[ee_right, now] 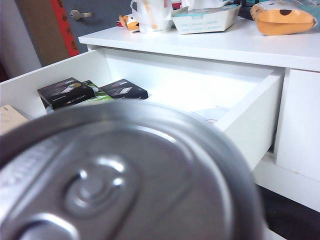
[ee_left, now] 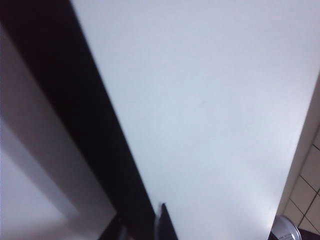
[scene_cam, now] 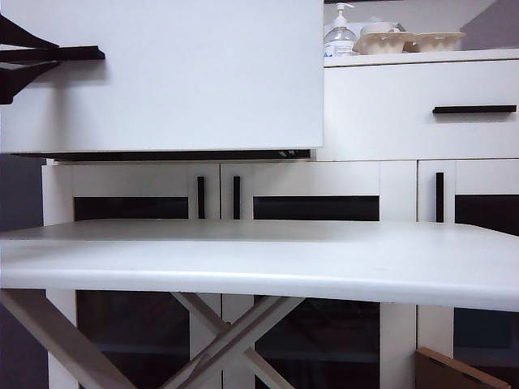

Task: Pick up a can of beer from the white table, open the left drawer, place the beer inside the drawer, and finally close the drawer.

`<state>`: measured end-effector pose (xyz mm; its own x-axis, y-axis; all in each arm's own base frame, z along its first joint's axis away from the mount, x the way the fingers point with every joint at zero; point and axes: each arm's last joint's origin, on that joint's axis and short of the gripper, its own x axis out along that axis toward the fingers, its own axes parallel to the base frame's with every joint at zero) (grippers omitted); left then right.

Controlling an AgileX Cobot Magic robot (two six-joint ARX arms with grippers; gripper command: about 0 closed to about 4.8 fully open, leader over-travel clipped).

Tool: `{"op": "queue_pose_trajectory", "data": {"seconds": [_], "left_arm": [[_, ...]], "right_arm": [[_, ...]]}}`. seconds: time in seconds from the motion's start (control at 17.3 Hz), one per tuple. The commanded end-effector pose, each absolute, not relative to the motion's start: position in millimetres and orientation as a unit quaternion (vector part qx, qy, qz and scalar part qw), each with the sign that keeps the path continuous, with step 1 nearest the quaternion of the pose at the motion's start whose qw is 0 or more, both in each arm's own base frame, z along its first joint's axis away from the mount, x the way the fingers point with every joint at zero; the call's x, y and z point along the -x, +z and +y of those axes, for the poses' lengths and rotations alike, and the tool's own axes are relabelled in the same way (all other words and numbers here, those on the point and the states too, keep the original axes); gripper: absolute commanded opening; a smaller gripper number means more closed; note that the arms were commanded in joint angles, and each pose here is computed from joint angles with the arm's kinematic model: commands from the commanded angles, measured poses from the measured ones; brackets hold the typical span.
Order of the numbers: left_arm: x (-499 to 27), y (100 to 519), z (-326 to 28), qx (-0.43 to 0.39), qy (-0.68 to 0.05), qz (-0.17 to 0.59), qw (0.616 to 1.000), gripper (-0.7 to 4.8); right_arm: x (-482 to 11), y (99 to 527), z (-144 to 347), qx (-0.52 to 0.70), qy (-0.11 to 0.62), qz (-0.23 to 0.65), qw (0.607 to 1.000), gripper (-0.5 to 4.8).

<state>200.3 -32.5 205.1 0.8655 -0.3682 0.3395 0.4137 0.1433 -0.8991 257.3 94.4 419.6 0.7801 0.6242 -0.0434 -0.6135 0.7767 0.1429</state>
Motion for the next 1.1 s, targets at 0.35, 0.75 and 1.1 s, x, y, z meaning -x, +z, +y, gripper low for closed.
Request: {"op": "queue_pose_trajectory", "data": {"seconds": [0.35, 0.75, 1.1], "left_arm": [[-197, 204, -29, 0.595, -0.246, -0.04, 0.764, 4.79], [-195, 205, -33, 0.573, -0.306, 0.004, 0.76, 4.79], [-184, 216, -38, 0.528, -0.4, 0.039, 0.748, 4.79]], "right_arm": [[-252, 434, 93, -0.061, 0.332, -0.004, 0.941, -0.05], [-249, 443, 92, -0.061, 0.332, -0.018, 0.941, -0.05], [-248, 450, 92, -0.06, 0.334, -0.041, 0.94, -0.05]]}}
